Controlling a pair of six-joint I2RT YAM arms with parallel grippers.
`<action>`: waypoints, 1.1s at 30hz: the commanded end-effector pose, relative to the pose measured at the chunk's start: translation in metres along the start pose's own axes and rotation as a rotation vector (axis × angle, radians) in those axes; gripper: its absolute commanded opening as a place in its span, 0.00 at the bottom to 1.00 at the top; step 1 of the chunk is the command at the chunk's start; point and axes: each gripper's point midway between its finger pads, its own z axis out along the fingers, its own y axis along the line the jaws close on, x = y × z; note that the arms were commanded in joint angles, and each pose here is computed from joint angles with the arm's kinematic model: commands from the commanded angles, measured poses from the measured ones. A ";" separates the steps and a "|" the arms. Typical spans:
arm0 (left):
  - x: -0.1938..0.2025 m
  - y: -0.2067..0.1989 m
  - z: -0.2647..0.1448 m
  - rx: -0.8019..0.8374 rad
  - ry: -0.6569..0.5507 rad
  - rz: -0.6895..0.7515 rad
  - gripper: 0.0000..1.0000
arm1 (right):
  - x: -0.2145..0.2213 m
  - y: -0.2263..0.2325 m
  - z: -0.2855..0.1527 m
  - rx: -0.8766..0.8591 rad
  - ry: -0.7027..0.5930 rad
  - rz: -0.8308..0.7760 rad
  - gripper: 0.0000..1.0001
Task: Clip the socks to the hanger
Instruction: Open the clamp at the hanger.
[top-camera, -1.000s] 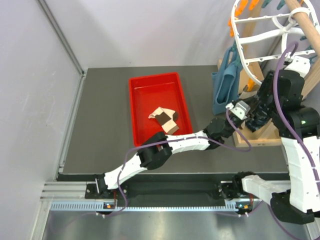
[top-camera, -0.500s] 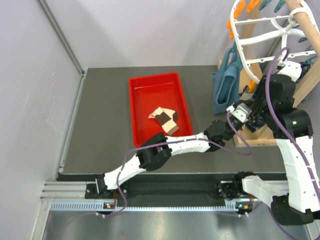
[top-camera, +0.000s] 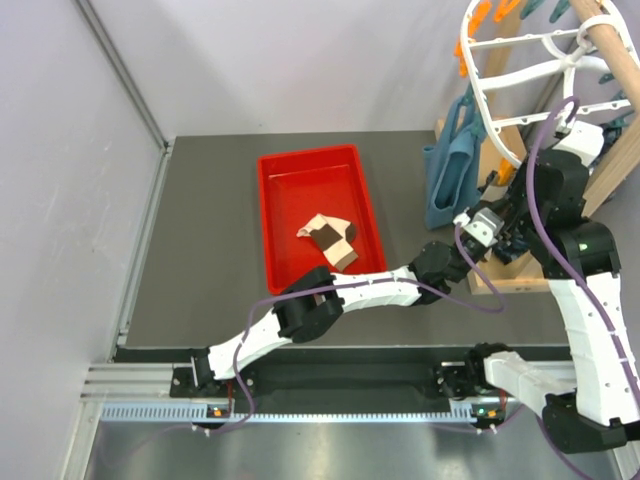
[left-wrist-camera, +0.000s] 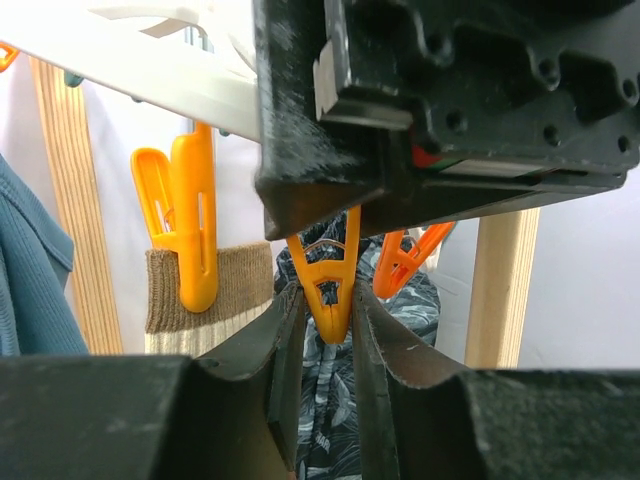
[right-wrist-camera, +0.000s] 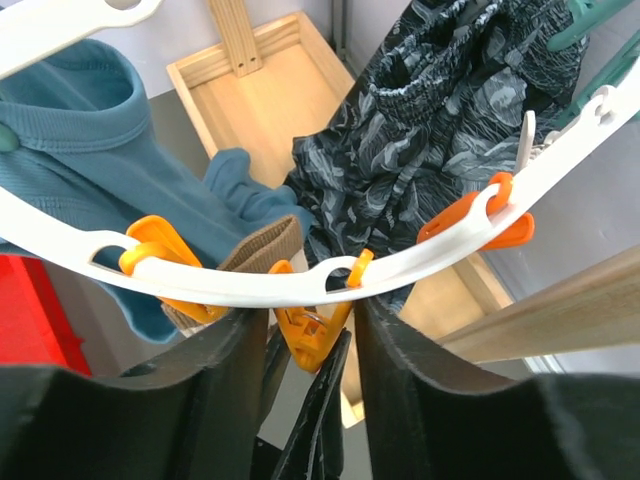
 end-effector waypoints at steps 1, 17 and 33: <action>-0.055 -0.010 0.013 0.012 -0.095 -0.031 0.01 | -0.017 -0.004 0.002 0.029 -0.067 0.049 0.38; -0.080 0.018 -0.028 -0.052 0.021 -0.105 0.43 | -0.017 -0.008 -0.003 0.034 -0.069 0.044 0.00; -0.077 0.189 -0.193 -0.435 0.872 -0.194 0.51 | -0.008 0.001 -0.006 -0.030 -0.014 0.001 0.00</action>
